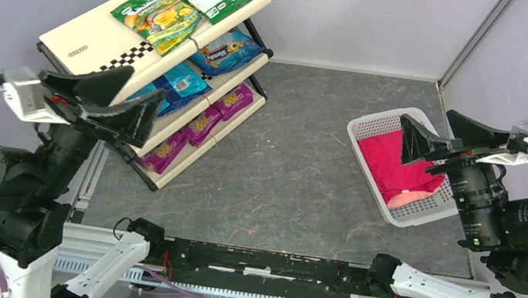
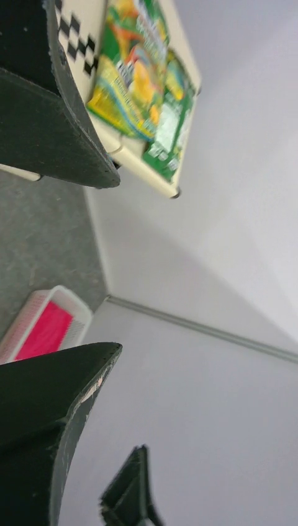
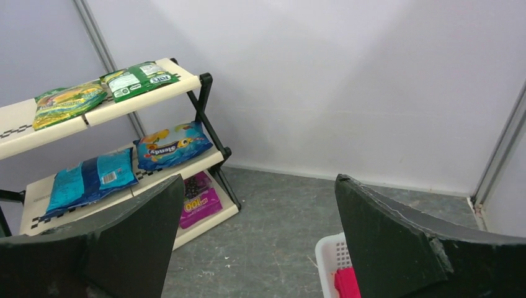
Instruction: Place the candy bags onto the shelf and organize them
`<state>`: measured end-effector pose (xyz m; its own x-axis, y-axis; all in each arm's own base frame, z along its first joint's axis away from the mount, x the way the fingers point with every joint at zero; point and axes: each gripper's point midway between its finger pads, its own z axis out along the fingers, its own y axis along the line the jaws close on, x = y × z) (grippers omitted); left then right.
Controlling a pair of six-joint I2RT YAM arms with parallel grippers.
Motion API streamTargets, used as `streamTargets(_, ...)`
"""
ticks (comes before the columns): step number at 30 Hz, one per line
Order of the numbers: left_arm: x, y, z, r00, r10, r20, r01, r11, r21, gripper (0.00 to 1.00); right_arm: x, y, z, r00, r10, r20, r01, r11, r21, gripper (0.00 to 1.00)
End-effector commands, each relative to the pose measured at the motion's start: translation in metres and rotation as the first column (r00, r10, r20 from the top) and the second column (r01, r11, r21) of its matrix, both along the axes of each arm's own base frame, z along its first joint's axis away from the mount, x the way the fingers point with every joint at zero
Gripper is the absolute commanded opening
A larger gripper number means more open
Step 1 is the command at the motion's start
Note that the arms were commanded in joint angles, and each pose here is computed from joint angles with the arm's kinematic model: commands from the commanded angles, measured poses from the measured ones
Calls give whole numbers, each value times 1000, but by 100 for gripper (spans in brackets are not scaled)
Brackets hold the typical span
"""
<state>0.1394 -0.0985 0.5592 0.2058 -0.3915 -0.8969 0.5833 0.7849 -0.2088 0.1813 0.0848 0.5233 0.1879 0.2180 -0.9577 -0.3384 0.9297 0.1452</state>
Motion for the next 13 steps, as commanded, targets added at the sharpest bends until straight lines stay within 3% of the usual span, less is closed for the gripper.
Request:
streamTargets(1, -2, 34, 54, 975, 176, 135, -161, 980, -119, 100, 4, 0, -11, 1000, -31, 7, 31, 996, -87, 98)
streamTargets(13, -7, 62, 67, 939, 313, 146, -287, 942, -172, 100, 4, 6, -26, 998, -11, 62, 19, 992, -125, 98)
